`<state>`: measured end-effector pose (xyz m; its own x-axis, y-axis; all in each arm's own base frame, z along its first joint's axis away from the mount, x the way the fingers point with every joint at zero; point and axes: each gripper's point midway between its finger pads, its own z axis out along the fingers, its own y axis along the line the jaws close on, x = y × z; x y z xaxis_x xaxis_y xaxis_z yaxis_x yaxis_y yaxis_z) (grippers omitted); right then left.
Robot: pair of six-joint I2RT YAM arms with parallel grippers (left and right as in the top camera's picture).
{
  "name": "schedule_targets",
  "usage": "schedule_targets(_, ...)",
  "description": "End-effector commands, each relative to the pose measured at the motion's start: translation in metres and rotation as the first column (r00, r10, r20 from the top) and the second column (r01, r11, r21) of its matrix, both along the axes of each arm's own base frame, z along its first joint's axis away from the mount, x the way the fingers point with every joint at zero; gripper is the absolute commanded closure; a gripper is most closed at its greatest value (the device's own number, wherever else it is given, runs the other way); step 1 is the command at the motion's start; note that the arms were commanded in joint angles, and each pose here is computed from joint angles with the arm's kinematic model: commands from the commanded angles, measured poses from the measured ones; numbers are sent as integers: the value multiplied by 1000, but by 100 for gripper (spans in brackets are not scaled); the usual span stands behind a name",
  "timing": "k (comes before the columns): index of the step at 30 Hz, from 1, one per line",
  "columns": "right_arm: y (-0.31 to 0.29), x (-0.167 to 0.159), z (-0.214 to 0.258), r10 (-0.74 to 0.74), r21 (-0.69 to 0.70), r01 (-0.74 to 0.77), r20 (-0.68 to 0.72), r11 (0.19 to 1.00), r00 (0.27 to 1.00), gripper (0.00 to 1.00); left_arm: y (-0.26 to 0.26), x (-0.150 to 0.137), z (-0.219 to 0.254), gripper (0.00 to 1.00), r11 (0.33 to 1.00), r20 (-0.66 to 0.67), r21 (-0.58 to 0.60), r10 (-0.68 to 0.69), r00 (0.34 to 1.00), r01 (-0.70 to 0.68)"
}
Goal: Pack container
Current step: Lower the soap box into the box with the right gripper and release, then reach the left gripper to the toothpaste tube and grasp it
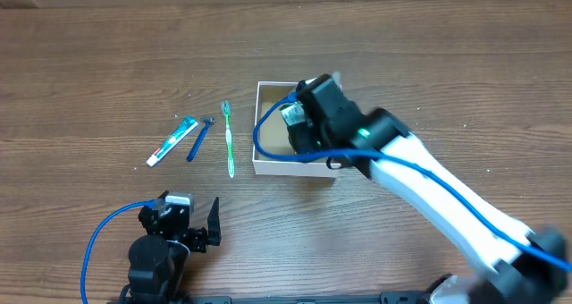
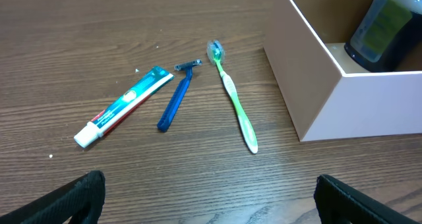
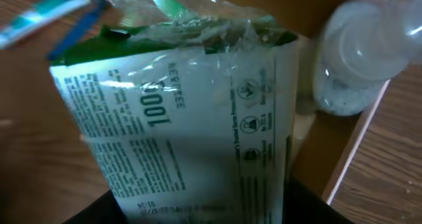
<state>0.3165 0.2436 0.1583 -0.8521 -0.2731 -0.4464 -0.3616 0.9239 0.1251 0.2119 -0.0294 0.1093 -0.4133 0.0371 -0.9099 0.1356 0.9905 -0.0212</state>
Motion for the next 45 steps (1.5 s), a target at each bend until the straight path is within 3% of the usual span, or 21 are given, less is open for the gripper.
schedule_targets(1, -19, 28, -22, -58, -89, 59, 17, 994, 998, 52, -1, 0, -1, 0, 1000, 4, -3, -10, 1000, 10)
schedule_targets(5, -26, 36, -35, -42, -141, 45, 23, 989, 999, 33, -1, 0, -1, 0, 1000, 4, -2, -10, 1000, 10)
schedule_targets(13, -16, 11, -4, 18, -94, -15, 32, 995, 999, 24, -1, 0, -1, 0, 1000, 4, -3, -10, 1000, 10)
schedule_targets(17, -36, 0, 32, -132, -5, 132, 41, 991, 990, 15, -1, 0, -1, 0, 1000, 4, -3, -10, 1000, 10)
schedule_targets(21, -88, 5, 51, -358, 64, 357, 4, 932, 934, 2, 1, 3, 6, 0, 1000, 36, 10, 1, 999, -1)
schedule_targets(26, -148, 22, 55, -508, 157, 517, -96, 841, 856, 0, -20, 3, 16, 0, 991, 62, -108, -77, 995, 84)
schedule_targets(29, -191, 33, 56, -611, 222, 632, -162, 743, 775, 0, -38, -2, 20, 0, 968, 64, -181, -166, 984, 175)
schedule_targets(35, -252, 37, 56, -733, 238, 751, -177, 616, 657, 0, -20, 1, 55, 0, 970, 67, -241, -24, 997, 40)
schedule_targets(41, -264, 37, 56, -755, 236, 771, -175, 591, 632, 0, 24, 21, 100, 0, 975, -59, -74, 206, 977, -211)
schedule_targets(45, -264, 37, 56, -755, 236, 771, -175, 591, 632, 0, 29, 60, 113, 0, 976, -181, 65, 218, 959, -209)
